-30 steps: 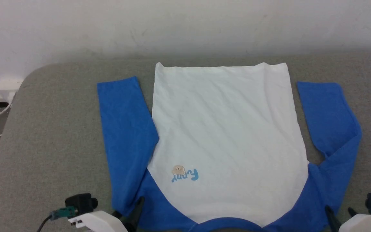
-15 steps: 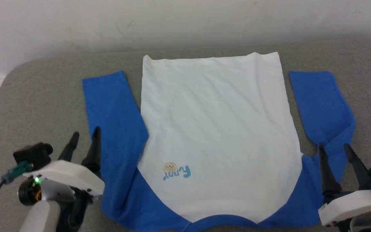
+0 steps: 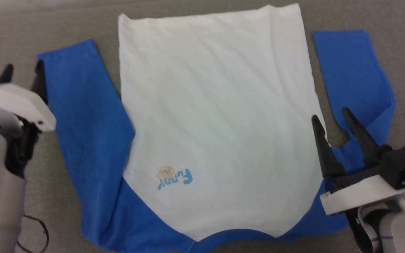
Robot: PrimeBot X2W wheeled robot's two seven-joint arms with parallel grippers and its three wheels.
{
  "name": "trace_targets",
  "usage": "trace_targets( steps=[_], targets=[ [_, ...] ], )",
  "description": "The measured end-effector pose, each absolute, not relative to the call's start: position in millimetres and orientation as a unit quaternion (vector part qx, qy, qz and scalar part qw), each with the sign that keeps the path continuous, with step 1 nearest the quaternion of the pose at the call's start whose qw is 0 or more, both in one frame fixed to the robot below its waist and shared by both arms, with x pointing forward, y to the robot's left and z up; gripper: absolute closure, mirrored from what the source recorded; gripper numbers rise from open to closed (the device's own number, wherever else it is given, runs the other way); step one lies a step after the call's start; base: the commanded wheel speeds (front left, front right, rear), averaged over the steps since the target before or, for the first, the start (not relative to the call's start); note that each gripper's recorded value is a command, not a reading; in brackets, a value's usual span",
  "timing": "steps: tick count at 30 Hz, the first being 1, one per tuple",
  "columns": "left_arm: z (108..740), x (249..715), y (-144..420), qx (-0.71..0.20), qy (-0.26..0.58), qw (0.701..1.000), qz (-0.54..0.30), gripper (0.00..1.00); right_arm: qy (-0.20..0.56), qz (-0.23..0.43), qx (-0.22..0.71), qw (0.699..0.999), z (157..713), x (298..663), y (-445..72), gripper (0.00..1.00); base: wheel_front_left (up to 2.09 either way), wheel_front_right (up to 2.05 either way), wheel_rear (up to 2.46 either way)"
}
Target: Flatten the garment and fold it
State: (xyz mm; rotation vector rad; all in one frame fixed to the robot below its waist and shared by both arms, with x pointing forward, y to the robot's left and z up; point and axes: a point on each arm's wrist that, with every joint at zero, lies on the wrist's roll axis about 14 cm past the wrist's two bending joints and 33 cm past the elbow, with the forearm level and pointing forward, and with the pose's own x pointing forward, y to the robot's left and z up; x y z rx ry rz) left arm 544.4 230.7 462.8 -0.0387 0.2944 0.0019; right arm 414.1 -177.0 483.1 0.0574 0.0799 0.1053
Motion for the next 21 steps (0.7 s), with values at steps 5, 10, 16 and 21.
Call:
trace_targets(
  steps=[5, 10, 16, 21],
  targets=[
    [426.8, 575.4, 242.9, -0.052, 0.201, 0.977, 0.050, 0.00, 0.062, 0.059, 0.026, 0.996, 465.4, 426.5, -173.8, 0.00, 0.00, 0.00, 0.00],
    [376.4, 584.1, 244.5, -0.071, 0.272, 0.956, 0.080, 0.00, 0.085, 0.054, 0.028, 0.995, 446.7, 432.6, -177.3, 0.00, 0.00, 0.00, 0.00],
    [360.0, 607.6, 246.1, -0.080, 0.288, 0.950, 0.088, 0.00, 0.113, 0.039, 0.026, 0.992, 425.5, 432.0, -186.3, 0.00, 0.00, 0.00, 0.00],
    [352.4, 616.5, 244.5, -0.073, 0.305, 0.946, 0.077, 1.00, 0.128, 0.031, 0.025, 0.991, 414.6, 431.3, -191.1, 0.00, 0.00, 0.00, 0.00]
  ],
)
